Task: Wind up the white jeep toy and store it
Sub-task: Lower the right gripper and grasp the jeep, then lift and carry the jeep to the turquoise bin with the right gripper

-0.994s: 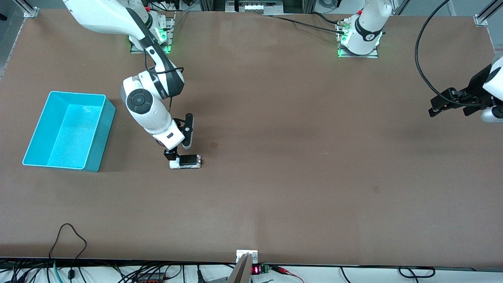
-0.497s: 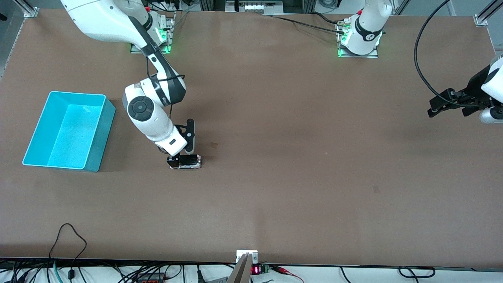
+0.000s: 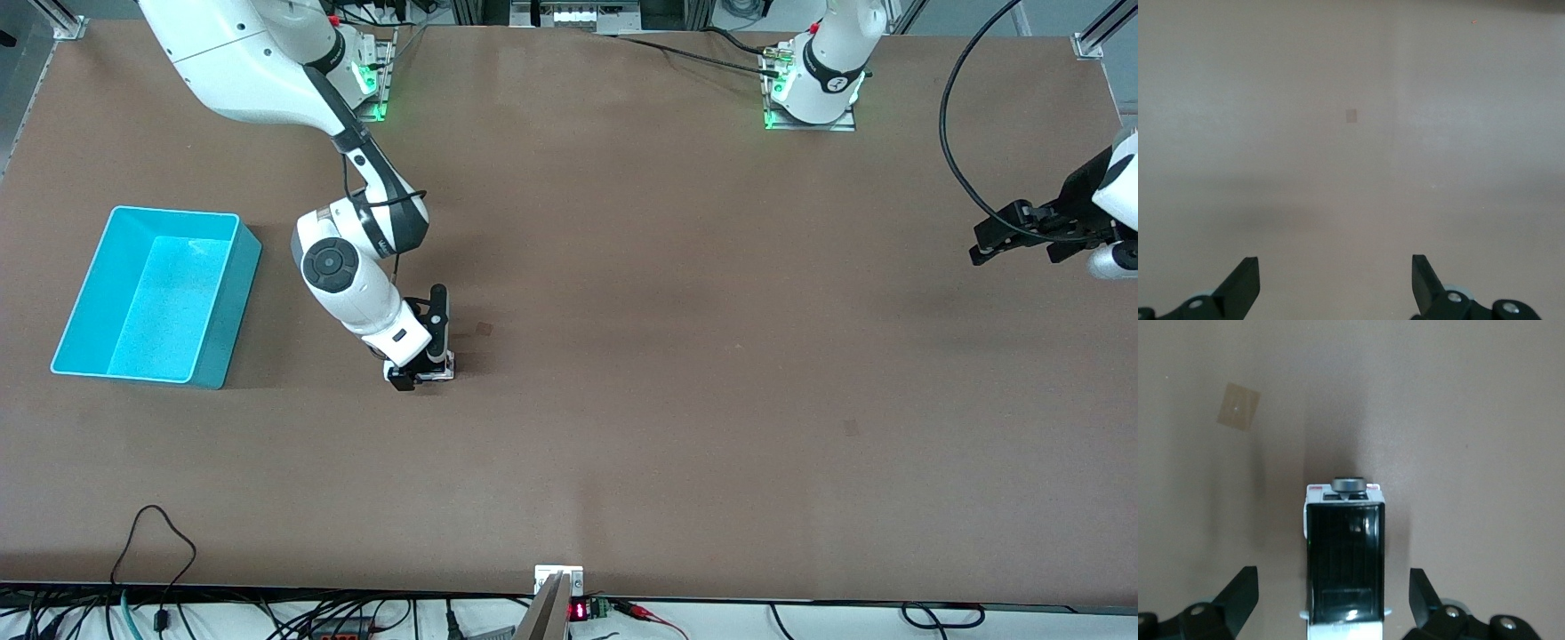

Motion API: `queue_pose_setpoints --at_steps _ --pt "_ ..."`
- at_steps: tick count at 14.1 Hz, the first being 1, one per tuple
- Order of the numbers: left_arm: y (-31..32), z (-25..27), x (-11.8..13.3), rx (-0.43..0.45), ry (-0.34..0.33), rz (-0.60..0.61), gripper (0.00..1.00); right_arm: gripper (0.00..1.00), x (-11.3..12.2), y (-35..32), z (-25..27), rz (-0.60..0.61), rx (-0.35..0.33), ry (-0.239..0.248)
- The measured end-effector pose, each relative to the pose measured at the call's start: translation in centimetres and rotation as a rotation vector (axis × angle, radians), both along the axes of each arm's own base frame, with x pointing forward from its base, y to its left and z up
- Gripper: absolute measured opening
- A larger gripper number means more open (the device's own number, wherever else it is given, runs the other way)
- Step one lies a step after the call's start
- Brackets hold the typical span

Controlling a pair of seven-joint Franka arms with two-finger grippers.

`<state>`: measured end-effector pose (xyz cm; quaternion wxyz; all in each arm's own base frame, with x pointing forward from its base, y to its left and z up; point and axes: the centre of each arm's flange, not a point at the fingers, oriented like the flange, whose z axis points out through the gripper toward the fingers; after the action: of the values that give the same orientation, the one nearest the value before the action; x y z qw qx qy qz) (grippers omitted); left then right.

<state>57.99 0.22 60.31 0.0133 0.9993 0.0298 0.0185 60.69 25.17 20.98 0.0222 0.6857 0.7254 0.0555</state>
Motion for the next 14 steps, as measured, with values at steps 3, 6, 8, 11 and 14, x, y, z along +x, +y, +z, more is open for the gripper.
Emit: queue_pose_setpoints --at_steps 3,6,8,11,14 --pt "0.2 -0.1 0.0 0.000 0.002 0.003 1.00 0.96 -0.4 0.8 -1.6 0.012 0.008 -0.002" --pt "0.3 -0.1 0.0 0.000 0.002 0.006 1.00 0.74 -0.3 0.9 -2.1 0.012 0.012 -0.008" --pt "0.3 -0.1 0.0 0.000 0.003 0.005 1.00 0.53 0.1 0.8 -1.7 0.009 0.014 -0.018" --pt "0.2 0.0 0.0 0.000 0.001 0.004 1.00 0.53 0.1 0.7 -1.7 -0.035 0.018 -0.015" --pt "-0.2 0.5 -0.2 0.000 -0.008 -0.003 1.00 0.53 0.8 -0.2 -0.6 -0.158 0.022 -0.022"
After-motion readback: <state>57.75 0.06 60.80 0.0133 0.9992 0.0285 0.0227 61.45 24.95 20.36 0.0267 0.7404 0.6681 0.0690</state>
